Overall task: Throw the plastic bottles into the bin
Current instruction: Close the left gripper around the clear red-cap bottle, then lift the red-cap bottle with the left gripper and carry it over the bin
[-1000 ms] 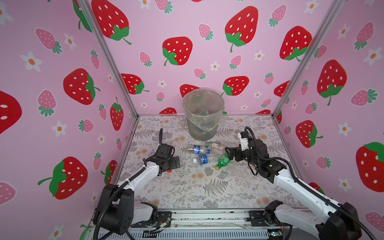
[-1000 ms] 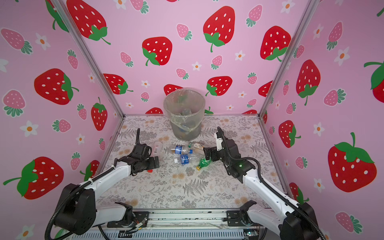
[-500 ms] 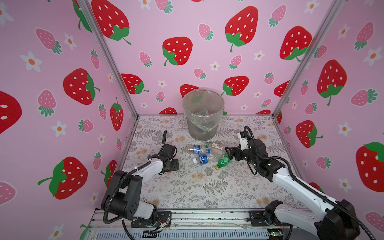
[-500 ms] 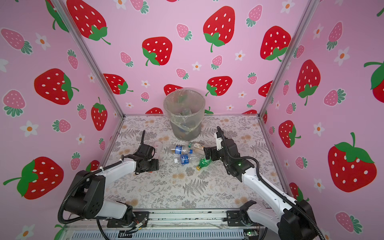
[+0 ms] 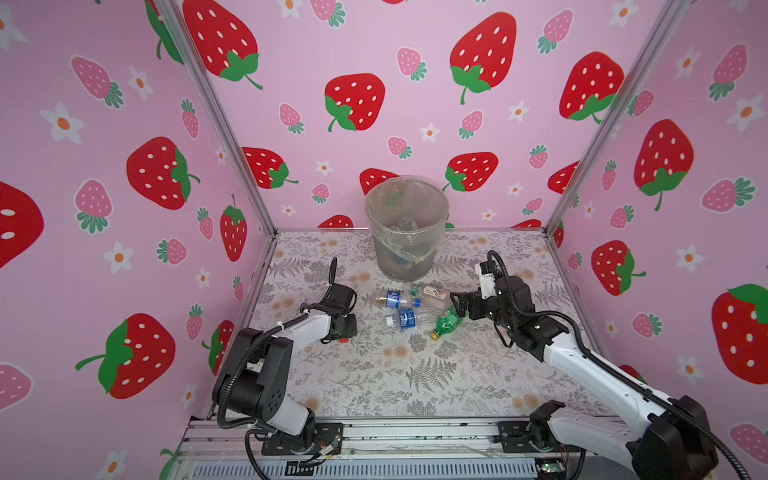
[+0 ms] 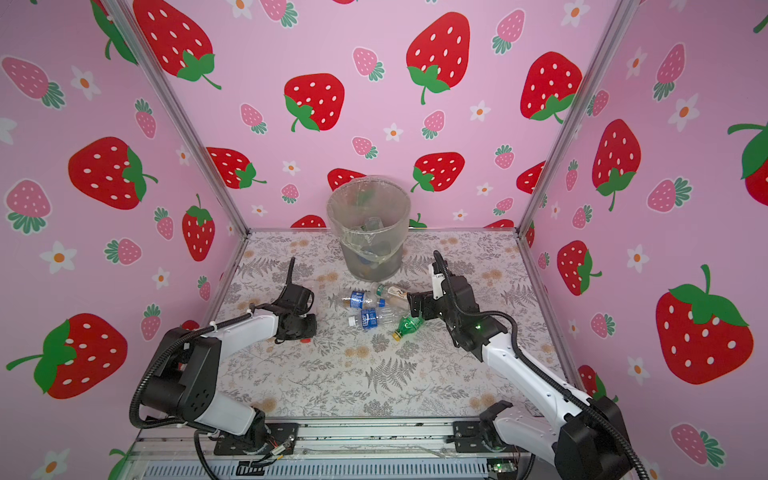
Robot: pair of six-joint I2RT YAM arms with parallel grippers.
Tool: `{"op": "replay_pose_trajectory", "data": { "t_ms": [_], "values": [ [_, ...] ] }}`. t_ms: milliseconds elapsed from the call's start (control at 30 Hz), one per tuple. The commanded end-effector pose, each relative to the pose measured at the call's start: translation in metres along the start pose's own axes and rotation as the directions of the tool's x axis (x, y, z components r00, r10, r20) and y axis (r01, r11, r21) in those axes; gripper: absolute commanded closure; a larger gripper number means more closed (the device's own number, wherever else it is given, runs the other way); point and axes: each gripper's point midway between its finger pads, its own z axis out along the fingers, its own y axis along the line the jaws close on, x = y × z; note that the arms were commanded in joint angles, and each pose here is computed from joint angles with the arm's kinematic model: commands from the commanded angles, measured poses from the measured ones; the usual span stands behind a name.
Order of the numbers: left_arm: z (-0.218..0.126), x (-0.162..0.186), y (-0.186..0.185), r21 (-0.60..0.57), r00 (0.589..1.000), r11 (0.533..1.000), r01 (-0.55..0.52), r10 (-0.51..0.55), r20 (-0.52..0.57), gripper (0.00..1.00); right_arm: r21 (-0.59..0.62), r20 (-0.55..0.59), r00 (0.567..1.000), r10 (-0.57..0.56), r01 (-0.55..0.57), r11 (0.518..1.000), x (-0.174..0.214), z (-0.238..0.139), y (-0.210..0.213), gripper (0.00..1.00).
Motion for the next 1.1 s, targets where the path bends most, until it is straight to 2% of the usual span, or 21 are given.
{"op": "replay_pose_trajectory", "data": {
  "t_ms": [0,433,800,1067],
  "values": [
    [-0.005,-0.006,-0.003,-0.001,1.000,1.000,0.008,-0.008,-0.010,0.92,-0.010,0.029,1.000,0.011,-0.010,1.000,-0.013,-0.001,0.003,0.01],
    [-0.040,-0.025,-0.013,0.064,0.996,0.997,0.041,-0.046,0.072,0.93,-0.027,0.022,0.999,0.033,-0.033,0.999,-0.009,-0.002,0.005,0.01],
    [-0.084,-0.044,-0.042,0.262,0.981,0.965,0.018,-0.068,0.184,0.92,0.002,0.023,0.999,0.048,-0.048,0.999,-0.006,-0.005,-0.001,0.01],
    [-0.118,-0.058,-0.051,0.335,0.963,0.942,0.020,-0.108,0.246,0.92,0.005,0.018,0.998,0.062,-0.062,0.998,-0.006,-0.002,-0.001,0.01]
  ]
}}
